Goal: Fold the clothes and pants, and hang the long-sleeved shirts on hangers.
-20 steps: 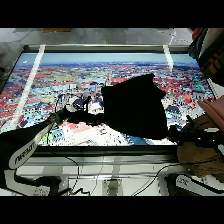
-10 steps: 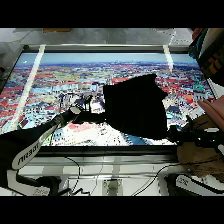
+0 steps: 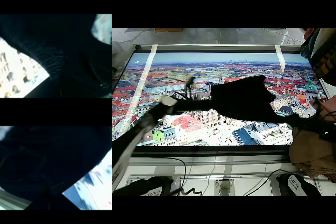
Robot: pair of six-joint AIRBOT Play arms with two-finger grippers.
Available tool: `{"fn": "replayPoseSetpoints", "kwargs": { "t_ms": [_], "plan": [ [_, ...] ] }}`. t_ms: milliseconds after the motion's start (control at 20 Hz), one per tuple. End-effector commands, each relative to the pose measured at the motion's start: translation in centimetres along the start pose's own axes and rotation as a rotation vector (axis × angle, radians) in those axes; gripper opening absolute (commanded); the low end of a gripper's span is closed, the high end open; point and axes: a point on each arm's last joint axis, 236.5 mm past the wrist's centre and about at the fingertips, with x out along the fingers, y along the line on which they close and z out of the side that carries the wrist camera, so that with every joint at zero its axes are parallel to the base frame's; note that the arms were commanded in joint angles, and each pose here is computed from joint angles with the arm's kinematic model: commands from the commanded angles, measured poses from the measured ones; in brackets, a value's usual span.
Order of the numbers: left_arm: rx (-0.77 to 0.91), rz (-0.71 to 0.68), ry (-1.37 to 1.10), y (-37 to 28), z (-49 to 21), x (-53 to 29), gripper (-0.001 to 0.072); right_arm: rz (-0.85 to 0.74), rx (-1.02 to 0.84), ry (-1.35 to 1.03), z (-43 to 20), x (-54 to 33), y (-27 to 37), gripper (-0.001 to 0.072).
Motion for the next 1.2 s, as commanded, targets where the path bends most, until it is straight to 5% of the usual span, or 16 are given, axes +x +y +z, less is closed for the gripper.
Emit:
{"fn": "replayPoseSetpoints", "kwargs": {
  "t_ms": [0, 250, 500, 650, 950, 1150],
  "plan": [
    [0.190, -0.069, -0.244, -8.6, 5.2, -9.7, 0.0034, 0.139, -0.337, -0.184, 3.2, -5.5, 13.8, 0.0014],
    [0.425, -0.133, -0.669, -20.2, 7.2, -25.4, 0.0034, 0.156, -0.759, -0.598, 3.7, -17.6, 31.7, 0.0014],
    [0.436, -0.271, -0.904, -27.2, 3.3, -36.3, 0.0033, 0.168, -0.969, -0.844, -0.5, -25.7, 41.6, 0.0013],
    [0.296, -0.297, -0.823, -26.5, 2.1, -35.5, 0.0033, 0.130, -0.859, -0.793, 1.2, -24.8, 39.7, 0.0014],
    [-0.147, -0.036, -0.346, -12.3, -1.2, -20.3, 0.0034, 0.060, -0.471, -0.393, 8.2, -14.9, 26.8, 0.0014],
    [-0.276, 0.122, -0.244, -2.5, -1.5, -10.8, 0.0035, 0.088, -0.186, -0.134, 9.7, -2.9, 16.8, 0.0015]
  ]
}}
